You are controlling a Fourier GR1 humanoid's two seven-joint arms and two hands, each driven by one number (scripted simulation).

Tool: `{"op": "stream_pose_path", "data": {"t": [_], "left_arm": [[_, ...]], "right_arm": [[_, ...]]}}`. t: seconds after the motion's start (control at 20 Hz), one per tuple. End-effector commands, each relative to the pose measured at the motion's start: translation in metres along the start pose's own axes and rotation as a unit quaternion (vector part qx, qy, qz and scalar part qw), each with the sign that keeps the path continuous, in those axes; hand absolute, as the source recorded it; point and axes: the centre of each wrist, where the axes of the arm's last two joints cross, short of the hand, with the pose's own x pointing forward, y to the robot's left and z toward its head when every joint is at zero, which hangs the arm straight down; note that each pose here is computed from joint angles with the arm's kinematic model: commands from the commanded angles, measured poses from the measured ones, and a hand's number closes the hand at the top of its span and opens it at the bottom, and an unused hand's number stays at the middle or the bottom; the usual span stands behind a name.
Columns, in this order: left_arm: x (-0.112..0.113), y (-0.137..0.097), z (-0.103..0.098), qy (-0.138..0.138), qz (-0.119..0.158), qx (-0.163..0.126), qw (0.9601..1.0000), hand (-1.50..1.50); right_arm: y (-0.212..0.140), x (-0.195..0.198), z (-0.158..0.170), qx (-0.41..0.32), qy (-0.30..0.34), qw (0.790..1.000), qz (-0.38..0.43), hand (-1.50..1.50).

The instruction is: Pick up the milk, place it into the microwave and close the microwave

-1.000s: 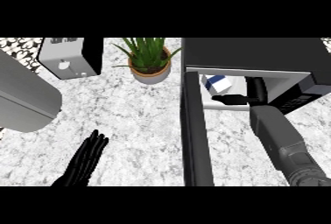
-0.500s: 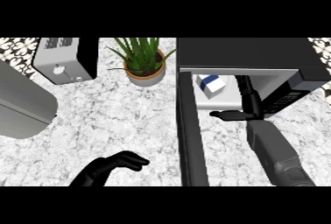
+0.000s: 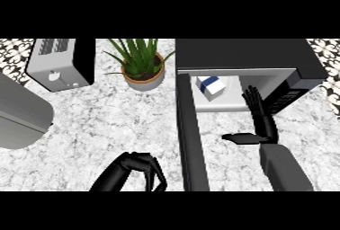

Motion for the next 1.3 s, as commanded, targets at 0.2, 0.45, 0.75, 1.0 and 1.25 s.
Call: {"op": "stream_pose_path", "data": {"t": [0.2, 0.45, 0.75, 1.0, 1.25], "left_arm": [[-0.036, -0.026, -0.027, 0.053, -0.023, -0.092, 0.9941, 1.5], [-0.056, -0.048, -0.045, 0.056, -0.007, -0.13, 0.9899, 1.5], [-0.068, -0.098, -0.043, 0.044, -0.019, -0.184, 0.9818, 1.5], [-0.054, -0.13, -0.054, 0.053, -0.048, -0.174, 0.9821, 1.5], [-0.057, -0.137, -0.059, 0.052, -0.038, -0.127, 0.9899, 1.5]], "right_arm": [[-0.042, 0.014, 0.047, 0.011, -0.006, 1.0, 0.008, -1.5], [-0.045, 0.034, 0.083, -0.011, -0.015, 1.0, 0.011, -1.5], [-0.081, 0.079, 0.116, -0.02, -0.033, 0.999, 0.013, -1.5], [-0.104, 0.117, 0.107, 0.004, -0.05, 0.999, 0.009, -1.5], [-0.102, 0.131, 0.109, 0.024, -0.06, 0.997, -0.045, -1.5]]}}
